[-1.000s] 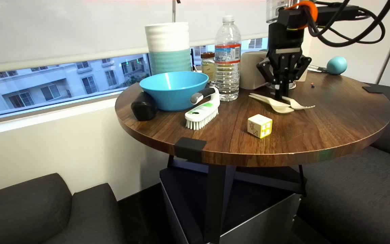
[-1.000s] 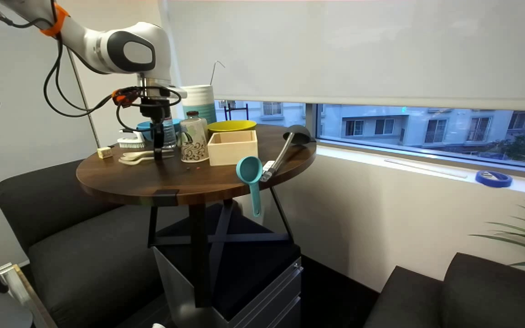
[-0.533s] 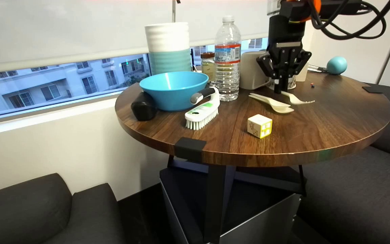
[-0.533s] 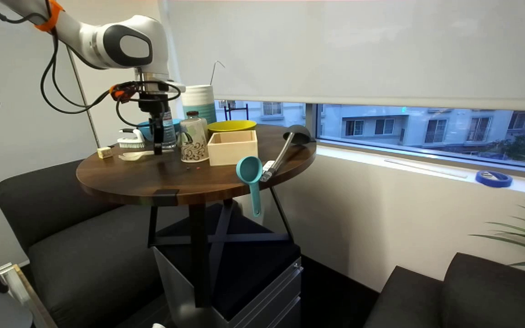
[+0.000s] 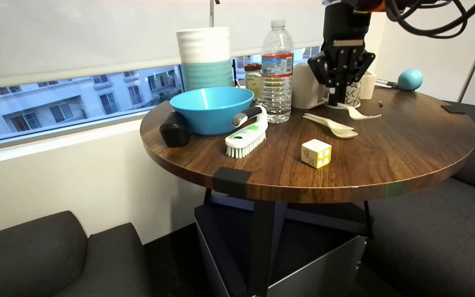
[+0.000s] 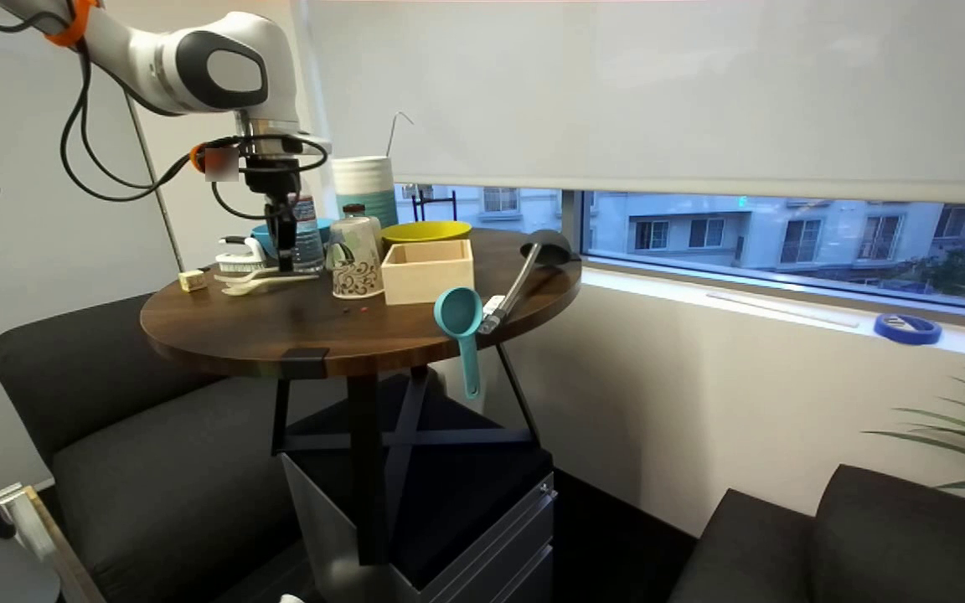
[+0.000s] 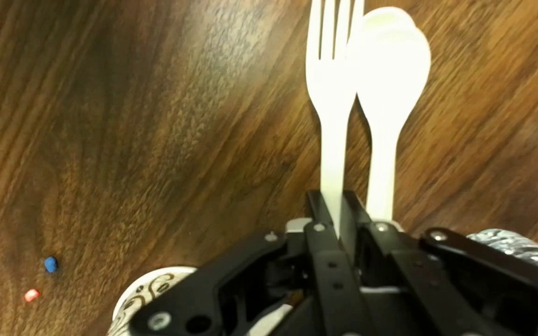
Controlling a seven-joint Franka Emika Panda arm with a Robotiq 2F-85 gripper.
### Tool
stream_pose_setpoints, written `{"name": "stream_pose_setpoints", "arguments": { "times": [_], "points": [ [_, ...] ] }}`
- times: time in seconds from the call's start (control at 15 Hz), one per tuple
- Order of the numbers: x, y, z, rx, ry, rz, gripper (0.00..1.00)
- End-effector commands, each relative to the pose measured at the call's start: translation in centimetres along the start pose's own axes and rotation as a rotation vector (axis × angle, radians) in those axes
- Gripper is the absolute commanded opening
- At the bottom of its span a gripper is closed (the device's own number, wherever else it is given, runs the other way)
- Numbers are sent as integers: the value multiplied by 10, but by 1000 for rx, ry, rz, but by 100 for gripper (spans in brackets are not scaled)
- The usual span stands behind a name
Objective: Stack the white cutlery together.
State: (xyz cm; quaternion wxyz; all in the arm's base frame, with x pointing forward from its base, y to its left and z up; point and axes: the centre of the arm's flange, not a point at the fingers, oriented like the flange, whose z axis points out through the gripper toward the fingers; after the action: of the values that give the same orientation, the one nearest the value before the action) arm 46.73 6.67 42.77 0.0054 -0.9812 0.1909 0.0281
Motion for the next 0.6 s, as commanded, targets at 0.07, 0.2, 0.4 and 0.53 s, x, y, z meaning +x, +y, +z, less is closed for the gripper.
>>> {"name": "stream_pose_setpoints", "arguments": {
  "times": [0.07,0.2,0.4,0.53],
  "points": [
    [0,-14,-4,16,14,-42,3],
    [1,-17,-3,20,12,-46,3],
    [2,-21,-1,29,5,-47,3],
    [4,-24,0,37,0,-41,3]
  ]
}}
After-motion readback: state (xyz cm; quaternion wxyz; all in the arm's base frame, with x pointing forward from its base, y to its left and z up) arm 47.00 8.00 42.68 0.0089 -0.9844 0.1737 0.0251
